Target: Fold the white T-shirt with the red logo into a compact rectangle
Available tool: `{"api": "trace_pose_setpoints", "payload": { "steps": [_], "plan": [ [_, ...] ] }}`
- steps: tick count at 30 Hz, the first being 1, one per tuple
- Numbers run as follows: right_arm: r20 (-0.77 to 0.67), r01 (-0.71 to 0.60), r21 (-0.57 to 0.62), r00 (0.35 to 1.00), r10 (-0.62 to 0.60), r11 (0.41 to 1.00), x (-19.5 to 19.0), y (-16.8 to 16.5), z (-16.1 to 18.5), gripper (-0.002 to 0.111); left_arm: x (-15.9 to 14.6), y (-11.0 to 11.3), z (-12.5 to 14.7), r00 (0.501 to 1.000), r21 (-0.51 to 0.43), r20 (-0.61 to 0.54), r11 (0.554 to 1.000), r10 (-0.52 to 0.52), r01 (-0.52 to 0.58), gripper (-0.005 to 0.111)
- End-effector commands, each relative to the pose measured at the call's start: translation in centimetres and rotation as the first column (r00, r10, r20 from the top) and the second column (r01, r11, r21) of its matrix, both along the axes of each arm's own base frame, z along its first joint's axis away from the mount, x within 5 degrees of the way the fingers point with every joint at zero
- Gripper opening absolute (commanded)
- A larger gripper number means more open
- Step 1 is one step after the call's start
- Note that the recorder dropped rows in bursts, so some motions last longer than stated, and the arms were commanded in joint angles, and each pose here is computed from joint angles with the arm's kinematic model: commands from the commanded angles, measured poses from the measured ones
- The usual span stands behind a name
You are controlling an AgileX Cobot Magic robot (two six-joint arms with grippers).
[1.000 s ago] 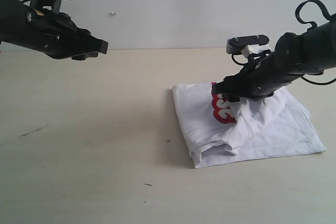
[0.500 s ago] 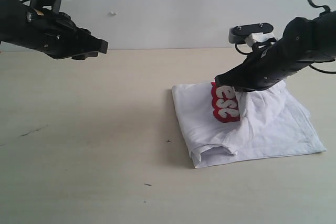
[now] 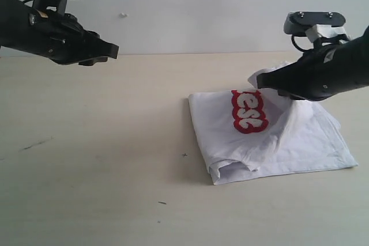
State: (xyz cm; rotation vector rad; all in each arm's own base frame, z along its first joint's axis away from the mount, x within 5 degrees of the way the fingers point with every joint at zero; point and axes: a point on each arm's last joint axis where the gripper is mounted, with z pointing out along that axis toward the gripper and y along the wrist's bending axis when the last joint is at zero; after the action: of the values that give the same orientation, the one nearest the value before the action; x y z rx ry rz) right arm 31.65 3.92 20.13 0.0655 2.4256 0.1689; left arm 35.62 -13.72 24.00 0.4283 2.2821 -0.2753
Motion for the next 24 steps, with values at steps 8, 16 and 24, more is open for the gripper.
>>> {"api": "trace_pose_setpoints", "payload": {
  "steps": [8,16,24],
  "plan": [
    [0.084,0.204,0.073,0.974,-0.210,0.976,-3.3,-3.9,-0.4,0.000,-0.4,0.3,-1.0,0.999,-0.011,0.015,1.000,0.028,-0.028,0.035],
    [0.134,0.297,0.128,0.940,-0.313,0.946,-6.2,-5.0,-1.2,0.014,-0.3,0.3,-0.9,0.999,-0.022,0.023,0.999,0.036,-0.036,0.035],
    [0.093,0.458,0.222,0.869,-0.487,0.861,-6.6,-7.0,-1.5,0.036,-0.6,0.3,-1.1,0.999,-0.020,-0.011,0.999,0.030,-0.030,0.035]
  ]
}}
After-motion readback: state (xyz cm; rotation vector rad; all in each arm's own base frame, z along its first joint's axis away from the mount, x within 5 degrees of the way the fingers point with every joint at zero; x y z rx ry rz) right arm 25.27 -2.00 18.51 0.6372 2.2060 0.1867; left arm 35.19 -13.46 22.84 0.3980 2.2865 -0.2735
